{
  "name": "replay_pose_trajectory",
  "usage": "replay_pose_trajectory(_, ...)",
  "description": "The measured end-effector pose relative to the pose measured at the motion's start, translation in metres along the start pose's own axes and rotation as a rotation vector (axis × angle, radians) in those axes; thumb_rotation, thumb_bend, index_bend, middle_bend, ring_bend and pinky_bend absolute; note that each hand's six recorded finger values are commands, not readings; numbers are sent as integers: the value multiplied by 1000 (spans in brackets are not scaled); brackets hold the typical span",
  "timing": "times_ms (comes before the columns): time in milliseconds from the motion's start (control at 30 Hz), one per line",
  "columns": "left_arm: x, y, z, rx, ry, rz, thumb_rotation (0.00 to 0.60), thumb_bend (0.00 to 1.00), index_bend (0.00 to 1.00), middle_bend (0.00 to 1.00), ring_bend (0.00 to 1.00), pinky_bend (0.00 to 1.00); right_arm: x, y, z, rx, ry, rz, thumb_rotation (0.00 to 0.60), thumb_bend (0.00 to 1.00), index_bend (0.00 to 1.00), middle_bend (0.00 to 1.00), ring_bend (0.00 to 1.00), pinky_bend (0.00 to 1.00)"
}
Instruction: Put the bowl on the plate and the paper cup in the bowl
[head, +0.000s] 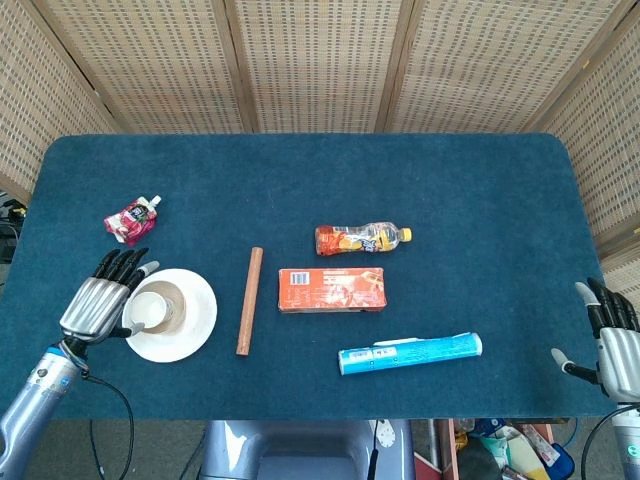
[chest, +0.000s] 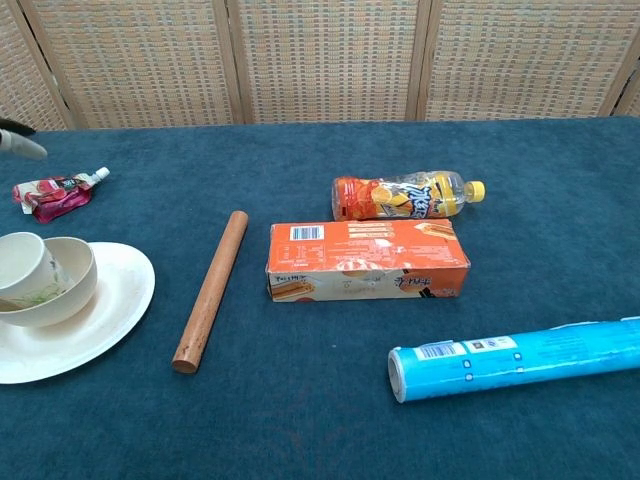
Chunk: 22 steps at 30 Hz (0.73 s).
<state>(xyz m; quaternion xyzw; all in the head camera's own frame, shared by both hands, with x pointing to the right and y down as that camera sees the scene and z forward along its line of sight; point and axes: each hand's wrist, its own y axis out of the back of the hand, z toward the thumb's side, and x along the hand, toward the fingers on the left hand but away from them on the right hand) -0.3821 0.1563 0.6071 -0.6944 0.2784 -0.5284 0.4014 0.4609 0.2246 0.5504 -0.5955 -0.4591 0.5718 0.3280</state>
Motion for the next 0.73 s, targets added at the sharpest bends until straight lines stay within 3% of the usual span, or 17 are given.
replay_pose_trajectory(167, -24, 16, 5, -41, -6, 134, 600, 143, 109, 0, 0, 0, 0, -2, 4, 11, 15, 2, 600, 177, 0, 0, 0, 0)
replay_pose_trajectory(300, -48, 15, 8, -60, 19, 222, 600, 147, 70, 0, 0, 0, 0, -5, 9, 25, 32, 8, 600, 177, 0, 0, 0, 0)
replay_pose_trajectory(433, -64, 3, 9, -35, 27, 223, 600, 92, 6, 0, 0, 0, 0, -9, 12, 44, 38, 20, 600, 177, 0, 0, 0, 0)
replay_pose_trajectory(733, -85, -13, 2, 7, 78, 216, 600, 55, 0, 0, 0, 0, -1, -20, 26, 91, 88, 35, 600, 177, 0, 0, 0, 0)
